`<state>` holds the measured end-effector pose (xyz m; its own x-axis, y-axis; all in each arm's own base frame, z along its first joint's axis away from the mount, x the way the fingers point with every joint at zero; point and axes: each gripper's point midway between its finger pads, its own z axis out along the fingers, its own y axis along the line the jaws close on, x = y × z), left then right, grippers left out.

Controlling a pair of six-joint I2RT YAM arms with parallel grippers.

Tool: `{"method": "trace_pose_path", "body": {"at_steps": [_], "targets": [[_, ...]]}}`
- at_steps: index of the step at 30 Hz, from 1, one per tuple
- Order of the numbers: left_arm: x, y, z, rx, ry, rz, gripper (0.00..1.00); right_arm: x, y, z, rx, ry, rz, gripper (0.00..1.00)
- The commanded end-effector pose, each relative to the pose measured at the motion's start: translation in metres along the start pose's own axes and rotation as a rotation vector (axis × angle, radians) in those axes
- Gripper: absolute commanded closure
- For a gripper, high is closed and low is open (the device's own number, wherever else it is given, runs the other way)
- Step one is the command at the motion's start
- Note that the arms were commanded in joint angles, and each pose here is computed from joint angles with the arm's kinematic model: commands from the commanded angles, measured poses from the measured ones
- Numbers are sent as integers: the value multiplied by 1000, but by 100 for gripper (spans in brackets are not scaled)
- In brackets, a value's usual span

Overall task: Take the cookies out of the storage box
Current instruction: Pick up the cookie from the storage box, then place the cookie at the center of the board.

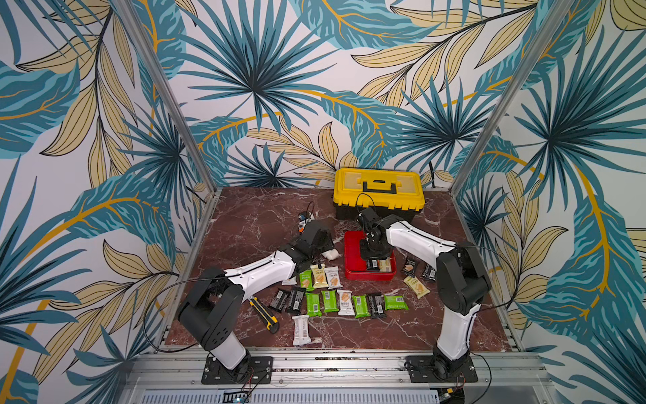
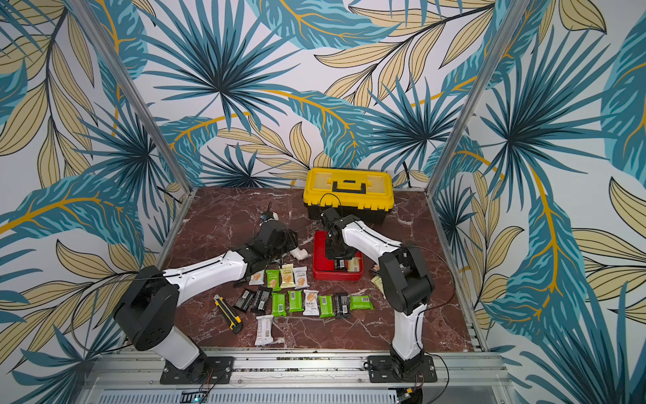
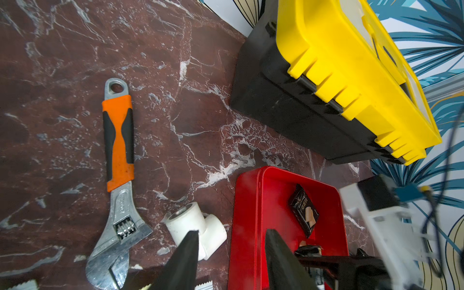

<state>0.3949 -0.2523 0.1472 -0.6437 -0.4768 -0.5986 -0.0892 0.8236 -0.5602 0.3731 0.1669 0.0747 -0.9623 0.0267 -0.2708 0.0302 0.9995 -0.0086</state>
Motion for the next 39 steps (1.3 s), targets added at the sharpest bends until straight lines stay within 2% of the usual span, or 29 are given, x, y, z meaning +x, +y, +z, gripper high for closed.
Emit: {"method": "trace_pose_path", "body": {"at_steps": [1, 8, 15, 18, 25, 39], "targets": [[-2, 0, -6, 18, -4, 6, 52, -10, -8, -33, 14, -65, 16, 56], [-1, 1, -5, 18, -1, 8, 52, -10, -41, -64, 79, -118, 27, 56], [2, -8, -1, 65, 14, 29, 52, -8, -103, -68, 128, -108, 171, 56], [10, -15, 3, 96, 58, 39, 52, -10, -127, -59, 145, -89, 236, 56], [18, -32, 7, 157, 123, 95, 51, -21, -150, -32, 177, -81, 297, 56], [49, -37, 21, 179, 278, 170, 47, -32, -136, 32, 105, -57, 364, 56]]}}
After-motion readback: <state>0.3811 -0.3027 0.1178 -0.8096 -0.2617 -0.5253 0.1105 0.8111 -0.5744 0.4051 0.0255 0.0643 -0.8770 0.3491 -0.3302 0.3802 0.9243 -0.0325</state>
